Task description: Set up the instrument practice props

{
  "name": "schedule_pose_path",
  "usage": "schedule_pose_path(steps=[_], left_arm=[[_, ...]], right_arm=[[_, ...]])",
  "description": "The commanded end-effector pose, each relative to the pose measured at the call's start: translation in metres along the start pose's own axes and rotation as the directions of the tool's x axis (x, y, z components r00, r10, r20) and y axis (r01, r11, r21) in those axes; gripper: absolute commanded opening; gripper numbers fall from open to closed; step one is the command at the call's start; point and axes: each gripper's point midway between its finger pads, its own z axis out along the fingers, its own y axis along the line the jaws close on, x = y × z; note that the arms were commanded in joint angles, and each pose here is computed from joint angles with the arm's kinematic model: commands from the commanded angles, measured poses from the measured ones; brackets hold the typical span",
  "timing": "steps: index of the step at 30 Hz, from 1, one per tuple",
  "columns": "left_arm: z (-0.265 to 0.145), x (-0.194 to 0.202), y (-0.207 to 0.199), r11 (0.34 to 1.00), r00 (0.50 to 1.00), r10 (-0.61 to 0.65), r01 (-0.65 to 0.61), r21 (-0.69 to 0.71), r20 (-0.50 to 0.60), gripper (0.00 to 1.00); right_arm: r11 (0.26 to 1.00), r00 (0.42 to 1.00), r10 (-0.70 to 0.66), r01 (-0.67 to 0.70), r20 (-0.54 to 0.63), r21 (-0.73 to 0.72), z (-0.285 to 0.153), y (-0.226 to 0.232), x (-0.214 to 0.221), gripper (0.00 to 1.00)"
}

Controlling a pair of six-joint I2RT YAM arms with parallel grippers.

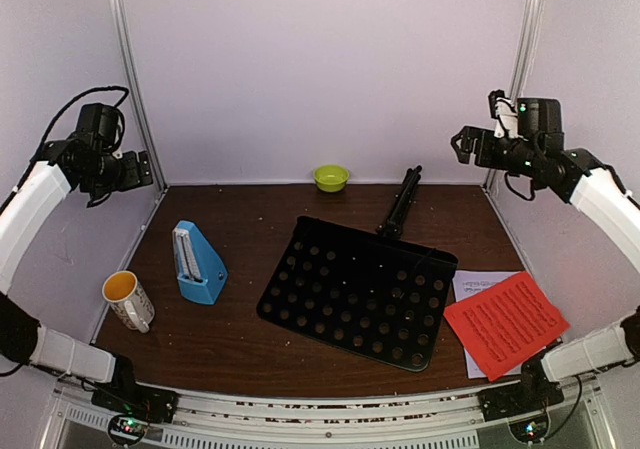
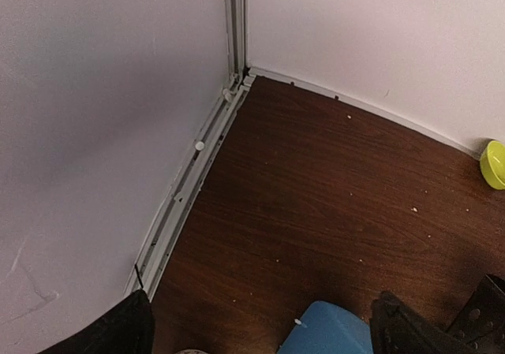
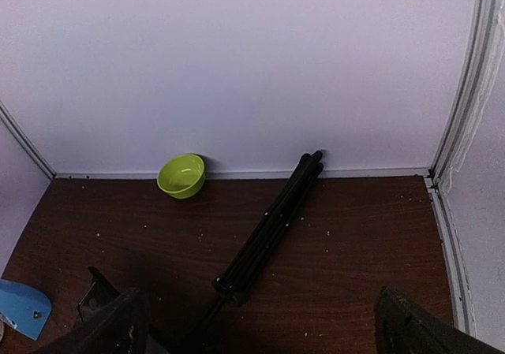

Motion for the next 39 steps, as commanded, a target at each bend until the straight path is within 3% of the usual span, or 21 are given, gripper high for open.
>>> schedule_pose_path(steps=[1, 11, 21, 32, 39], left_arm=[[0.014, -0.021, -0.018, 0.991, 0.996, -0.088, 0.086, 0.107, 0.015, 0.98], [0.026, -0.021, -0.038, 0.967, 0.997, -0.071, 0.074, 0.245, -0.024, 0.98], [0.025, -0.014, -0.061, 0.920, 0.997, -0.059, 0.073, 0.384, -0.048, 0.98], [0.029, -0.007, -0.069, 0.901, 0.998, -0.033, 0.050, 0.431, -0.048, 0.98], [0.036, -0.006, -0.072, 0.898, 0.998, -0.023, 0.048, 0.436, -0.061, 0.98]], right_arm=[[0.993, 0.992, -0.095, 0.088, -0.085, -0.084, 0.030, 0.026, 0.000, 1.00], [0.927, 0.887, -0.347, 0.275, -0.305, -0.254, 0.091, 0.099, 0.043, 1.00], [0.817, 0.685, -0.566, 0.389, -0.459, -0.426, 0.102, 0.164, 0.141, 1.00], [0.769, 0.487, -0.636, 0.463, -0.599, -0.440, 0.112, 0.151, 0.213, 0.96], [0.755, 0.451, -0.641, 0.517, -0.621, -0.404, 0.125, 0.143, 0.223, 0.85]])
